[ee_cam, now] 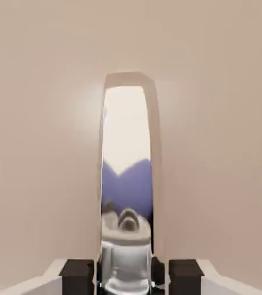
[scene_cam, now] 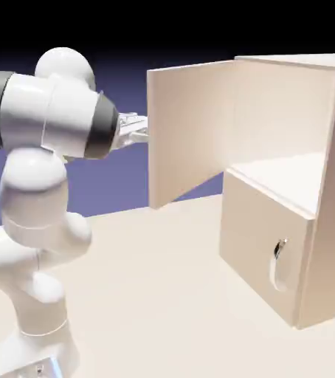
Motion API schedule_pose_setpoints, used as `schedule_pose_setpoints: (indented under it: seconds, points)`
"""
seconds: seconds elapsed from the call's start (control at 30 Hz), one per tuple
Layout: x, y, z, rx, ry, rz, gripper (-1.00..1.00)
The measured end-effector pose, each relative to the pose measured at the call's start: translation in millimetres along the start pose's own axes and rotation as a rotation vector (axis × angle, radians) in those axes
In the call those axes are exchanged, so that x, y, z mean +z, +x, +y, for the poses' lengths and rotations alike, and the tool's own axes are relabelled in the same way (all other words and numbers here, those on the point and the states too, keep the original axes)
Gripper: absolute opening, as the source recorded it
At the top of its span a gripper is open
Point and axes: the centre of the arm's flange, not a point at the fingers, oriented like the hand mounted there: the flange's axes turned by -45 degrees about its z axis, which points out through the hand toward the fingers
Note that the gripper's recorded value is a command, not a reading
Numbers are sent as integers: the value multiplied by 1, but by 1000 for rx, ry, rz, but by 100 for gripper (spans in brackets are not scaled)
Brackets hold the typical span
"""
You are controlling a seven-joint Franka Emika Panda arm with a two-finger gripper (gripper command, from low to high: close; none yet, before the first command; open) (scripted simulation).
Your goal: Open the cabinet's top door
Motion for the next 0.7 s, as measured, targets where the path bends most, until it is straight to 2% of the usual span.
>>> schedule_pose_setpoints:
  seconds: [0.7]
  points:
    - [-128,0,95,0,447,0,-100]
